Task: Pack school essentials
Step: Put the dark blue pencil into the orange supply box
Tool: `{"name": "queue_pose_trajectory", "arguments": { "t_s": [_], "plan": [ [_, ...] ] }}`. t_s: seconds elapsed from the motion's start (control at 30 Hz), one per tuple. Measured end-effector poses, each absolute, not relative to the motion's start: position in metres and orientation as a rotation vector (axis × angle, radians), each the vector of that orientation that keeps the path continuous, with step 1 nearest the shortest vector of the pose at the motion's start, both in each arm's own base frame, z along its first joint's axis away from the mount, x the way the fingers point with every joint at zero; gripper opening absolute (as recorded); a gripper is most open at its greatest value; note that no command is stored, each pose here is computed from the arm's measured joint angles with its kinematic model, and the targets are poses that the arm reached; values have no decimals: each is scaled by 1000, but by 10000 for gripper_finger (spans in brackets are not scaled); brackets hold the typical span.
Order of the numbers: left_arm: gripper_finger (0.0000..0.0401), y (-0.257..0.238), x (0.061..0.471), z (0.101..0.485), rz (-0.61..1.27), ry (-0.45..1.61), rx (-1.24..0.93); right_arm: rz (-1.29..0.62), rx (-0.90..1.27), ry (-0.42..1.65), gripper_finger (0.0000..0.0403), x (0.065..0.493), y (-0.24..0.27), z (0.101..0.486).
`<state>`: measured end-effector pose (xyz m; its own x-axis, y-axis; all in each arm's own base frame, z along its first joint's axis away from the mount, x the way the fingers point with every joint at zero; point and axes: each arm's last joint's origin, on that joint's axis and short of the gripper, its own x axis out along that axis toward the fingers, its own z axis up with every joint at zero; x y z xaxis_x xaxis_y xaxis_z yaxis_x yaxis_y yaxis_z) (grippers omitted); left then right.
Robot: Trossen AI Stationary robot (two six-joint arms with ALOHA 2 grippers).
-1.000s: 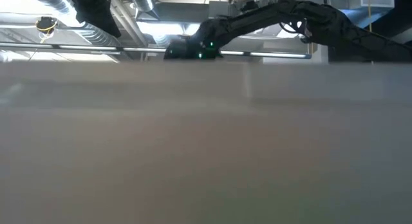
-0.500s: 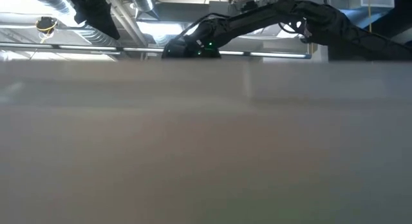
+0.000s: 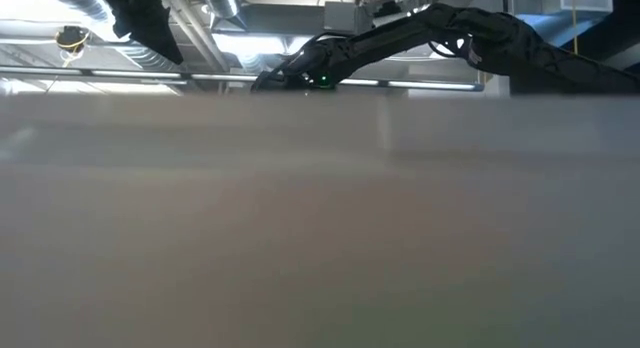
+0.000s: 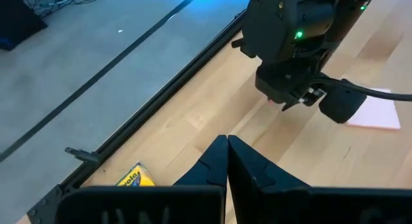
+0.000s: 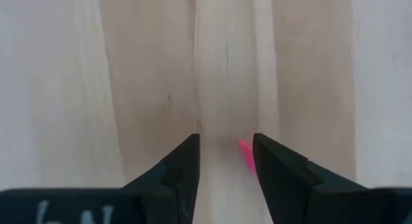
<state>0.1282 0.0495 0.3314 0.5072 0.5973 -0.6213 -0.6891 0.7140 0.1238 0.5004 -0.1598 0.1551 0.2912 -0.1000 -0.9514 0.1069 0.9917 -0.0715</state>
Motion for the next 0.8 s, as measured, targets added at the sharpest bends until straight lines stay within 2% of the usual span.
{"name": "queue_pose_trajectory", "arguments": {
  "t_s": [0.23,0.8],
  "plan": [
    [0,49,128,331,775,702,-136,-111,-5,1337,142,494,-159,154],
    [0,49,127,330,777,710,-140,-88,-30,1348,142,490,-160,163]
  ]
}}
